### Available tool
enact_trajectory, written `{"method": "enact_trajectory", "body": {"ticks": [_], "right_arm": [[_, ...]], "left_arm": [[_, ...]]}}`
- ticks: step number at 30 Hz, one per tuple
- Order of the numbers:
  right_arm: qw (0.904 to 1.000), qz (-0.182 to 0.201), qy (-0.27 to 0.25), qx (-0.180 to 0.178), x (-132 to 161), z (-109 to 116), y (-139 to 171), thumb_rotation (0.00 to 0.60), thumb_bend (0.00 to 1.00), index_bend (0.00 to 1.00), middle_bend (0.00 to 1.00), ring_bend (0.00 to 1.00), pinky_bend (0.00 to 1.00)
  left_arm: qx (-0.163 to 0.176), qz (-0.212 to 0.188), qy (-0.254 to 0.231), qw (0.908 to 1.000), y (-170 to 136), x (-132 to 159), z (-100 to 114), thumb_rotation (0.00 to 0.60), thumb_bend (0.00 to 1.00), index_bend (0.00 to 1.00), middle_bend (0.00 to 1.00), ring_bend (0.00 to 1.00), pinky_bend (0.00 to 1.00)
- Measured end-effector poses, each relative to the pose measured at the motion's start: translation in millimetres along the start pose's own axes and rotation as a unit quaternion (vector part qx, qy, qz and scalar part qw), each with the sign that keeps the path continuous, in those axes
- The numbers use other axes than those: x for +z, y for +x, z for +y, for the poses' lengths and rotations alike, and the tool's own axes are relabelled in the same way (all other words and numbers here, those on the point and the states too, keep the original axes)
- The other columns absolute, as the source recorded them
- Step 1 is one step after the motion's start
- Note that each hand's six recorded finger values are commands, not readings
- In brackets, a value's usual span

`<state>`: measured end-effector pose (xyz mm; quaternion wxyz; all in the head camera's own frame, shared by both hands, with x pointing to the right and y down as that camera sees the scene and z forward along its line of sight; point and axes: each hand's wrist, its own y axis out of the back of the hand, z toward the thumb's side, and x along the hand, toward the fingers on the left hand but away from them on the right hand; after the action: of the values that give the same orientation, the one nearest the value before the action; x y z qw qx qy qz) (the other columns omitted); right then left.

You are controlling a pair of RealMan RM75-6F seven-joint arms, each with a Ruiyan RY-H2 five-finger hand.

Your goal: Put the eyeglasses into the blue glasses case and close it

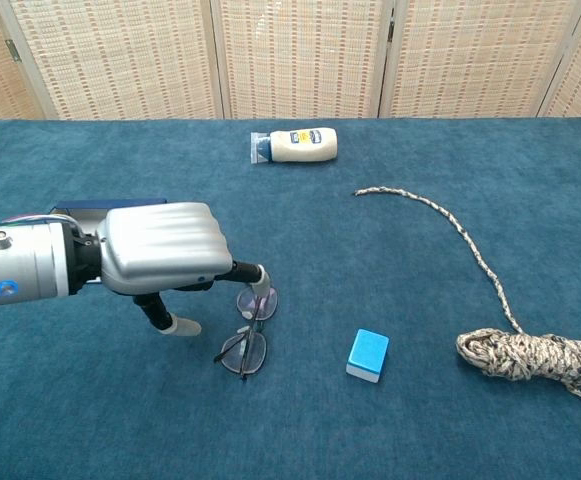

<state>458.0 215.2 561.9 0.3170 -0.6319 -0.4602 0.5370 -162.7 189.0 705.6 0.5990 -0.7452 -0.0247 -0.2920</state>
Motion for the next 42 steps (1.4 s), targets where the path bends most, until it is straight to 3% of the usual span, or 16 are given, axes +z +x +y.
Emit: {"method": "enact_trajectory", "body": {"ticks": [13,42], "right_arm": [[1.0,-0.004,0.001,-0.003,-2.9,1.6,1.0,0.6,0.34,0.33,0.43,0.36,0.31],[1.0,-0.003,0.001,-0.005,-1.0,2.4,2.1,0.6,0.34,0.33,0.43,0.37,0.31]], "left_arm": [[-0.009,-0.025,0.018,0.9995,24.9,7.8,-9.6,0.6,0.28,0.37,1.0,0.96,0.95],[-0.007,-0.012,-0.02,0.9997,16.1,0.9,-16.0,0.6,0.29,0.63,1.0,0.97,0.94]]}}
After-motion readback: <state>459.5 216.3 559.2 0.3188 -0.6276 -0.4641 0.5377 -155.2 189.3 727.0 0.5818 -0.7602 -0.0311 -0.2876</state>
